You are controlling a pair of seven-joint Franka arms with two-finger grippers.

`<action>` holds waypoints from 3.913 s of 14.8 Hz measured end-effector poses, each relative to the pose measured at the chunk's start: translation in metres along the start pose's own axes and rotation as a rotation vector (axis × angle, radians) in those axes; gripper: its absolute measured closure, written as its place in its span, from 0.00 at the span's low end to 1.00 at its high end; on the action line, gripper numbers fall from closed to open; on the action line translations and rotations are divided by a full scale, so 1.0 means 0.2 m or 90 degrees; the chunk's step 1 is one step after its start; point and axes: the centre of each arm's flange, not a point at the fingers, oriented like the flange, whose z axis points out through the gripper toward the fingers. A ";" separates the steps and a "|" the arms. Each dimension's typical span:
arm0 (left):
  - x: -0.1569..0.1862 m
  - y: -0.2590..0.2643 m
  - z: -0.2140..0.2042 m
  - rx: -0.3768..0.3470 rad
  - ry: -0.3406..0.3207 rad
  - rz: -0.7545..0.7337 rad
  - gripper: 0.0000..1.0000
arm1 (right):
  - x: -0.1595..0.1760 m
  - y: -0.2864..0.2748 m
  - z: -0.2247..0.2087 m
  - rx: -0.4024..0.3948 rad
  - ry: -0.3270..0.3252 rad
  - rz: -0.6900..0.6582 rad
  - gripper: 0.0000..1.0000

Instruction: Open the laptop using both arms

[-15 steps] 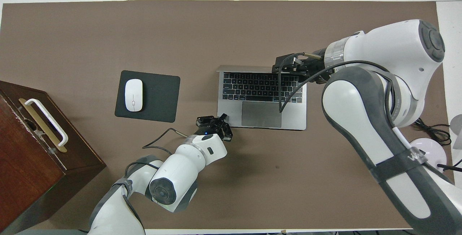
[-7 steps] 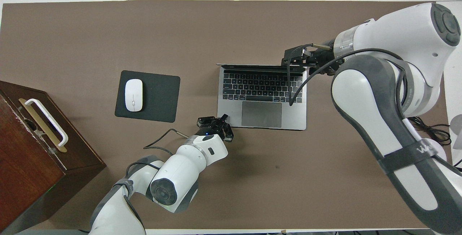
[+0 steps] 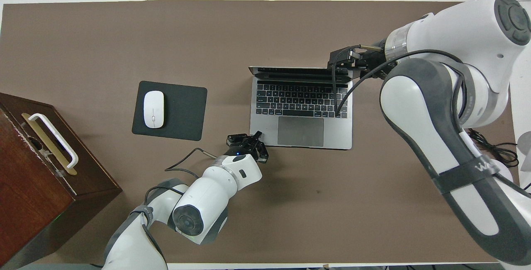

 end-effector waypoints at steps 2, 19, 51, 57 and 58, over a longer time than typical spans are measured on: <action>0.00 0.00 0.00 0.000 0.000 0.000 0.99 | 0.03 0.02 -0.03 -0.004 -0.009 0.001 0.00; 0.01 0.00 0.00 -0.001 0.002 -0.023 0.99 | 0.18 0.08 -0.03 -0.016 -0.021 0.009 0.00; 0.82 -0.41 -0.54 0.132 -0.350 -0.300 0.99 | 0.01 0.97 -0.73 -0.222 -0.026 -0.099 0.00; 0.98 -0.92 -0.88 0.161 -0.402 -0.256 0.99 | -0.01 0.80 -0.72 -0.221 -0.014 -0.112 0.00; 0.98 -0.99 -0.94 0.161 -0.408 -0.247 0.99 | -0.01 0.81 -0.72 -0.221 -0.013 -0.109 0.00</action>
